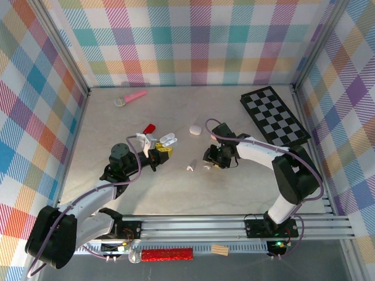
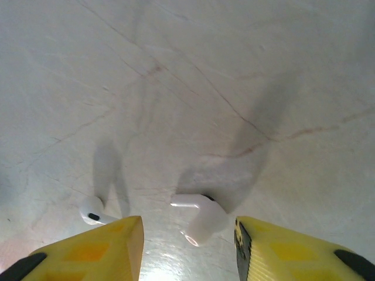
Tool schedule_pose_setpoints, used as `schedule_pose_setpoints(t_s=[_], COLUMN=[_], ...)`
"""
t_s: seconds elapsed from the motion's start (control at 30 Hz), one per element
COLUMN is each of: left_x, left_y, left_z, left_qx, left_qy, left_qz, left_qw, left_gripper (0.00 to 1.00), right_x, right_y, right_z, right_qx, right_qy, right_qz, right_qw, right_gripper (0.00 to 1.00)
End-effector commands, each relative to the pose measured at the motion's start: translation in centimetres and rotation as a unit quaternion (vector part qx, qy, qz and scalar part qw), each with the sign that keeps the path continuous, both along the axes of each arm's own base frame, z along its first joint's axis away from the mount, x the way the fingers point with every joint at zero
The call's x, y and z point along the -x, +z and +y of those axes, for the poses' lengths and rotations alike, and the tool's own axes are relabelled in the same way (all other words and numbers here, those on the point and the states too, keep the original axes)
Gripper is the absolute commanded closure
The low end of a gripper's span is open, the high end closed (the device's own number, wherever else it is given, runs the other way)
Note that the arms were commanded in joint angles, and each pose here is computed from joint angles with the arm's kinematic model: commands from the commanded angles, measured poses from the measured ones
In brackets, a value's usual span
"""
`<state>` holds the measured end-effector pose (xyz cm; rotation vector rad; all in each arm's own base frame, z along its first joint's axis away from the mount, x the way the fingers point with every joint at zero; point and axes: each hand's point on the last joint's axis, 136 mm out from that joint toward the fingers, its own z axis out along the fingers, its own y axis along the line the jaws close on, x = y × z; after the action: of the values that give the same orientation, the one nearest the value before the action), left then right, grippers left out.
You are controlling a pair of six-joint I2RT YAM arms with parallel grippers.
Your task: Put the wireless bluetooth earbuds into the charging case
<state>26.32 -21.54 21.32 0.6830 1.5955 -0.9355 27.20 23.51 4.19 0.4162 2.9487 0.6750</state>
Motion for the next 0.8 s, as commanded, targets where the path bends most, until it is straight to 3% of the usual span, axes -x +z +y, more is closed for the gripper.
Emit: schedule_pose_setpoints(t_s=[0.0, 0.27, 0.43, 0.57, 0.77], left_x=[-0.3, 0.1, 0.2, 0.2, 0.1], left_y=[1.0, 1.0, 1.1, 1.0, 0.7], left_z=[0.2, 0.5, 0.6, 0.6, 0.5], left_qx=[0.012, 0.01, 0.008, 0.006, 0.001], left_qy=[0.005, 0.007, 0.011, 0.01, 0.007], left_qz=[-0.023, -0.025, -0.029, -0.027, -0.023], left_qw=[1.0, 1.0, 1.0, 1.0, 1.0], left_gripper=[1.0, 1.0, 1.0, 1.0, 1.0], right_x=[0.8, 0.5, 0.7, 0.5, -0.5], right_y=[-0.7, -2.1, -2.8, -2.6, -1.9], right_z=[0.7, 0.7, 0.4, 0.1, -0.5], right_qx=[-0.023, -0.005, 0.009, 0.022, 0.046], right_qy=[-0.018, -0.013, -0.008, 0.0, 0.028], right_qz=[0.039, 0.059, 0.066, 0.061, 0.016], right_qw=[0.999, 0.998, 0.998, 0.998, 0.998], right_gripper=[0.55, 0.59, 0.71, 0.79, 0.81])
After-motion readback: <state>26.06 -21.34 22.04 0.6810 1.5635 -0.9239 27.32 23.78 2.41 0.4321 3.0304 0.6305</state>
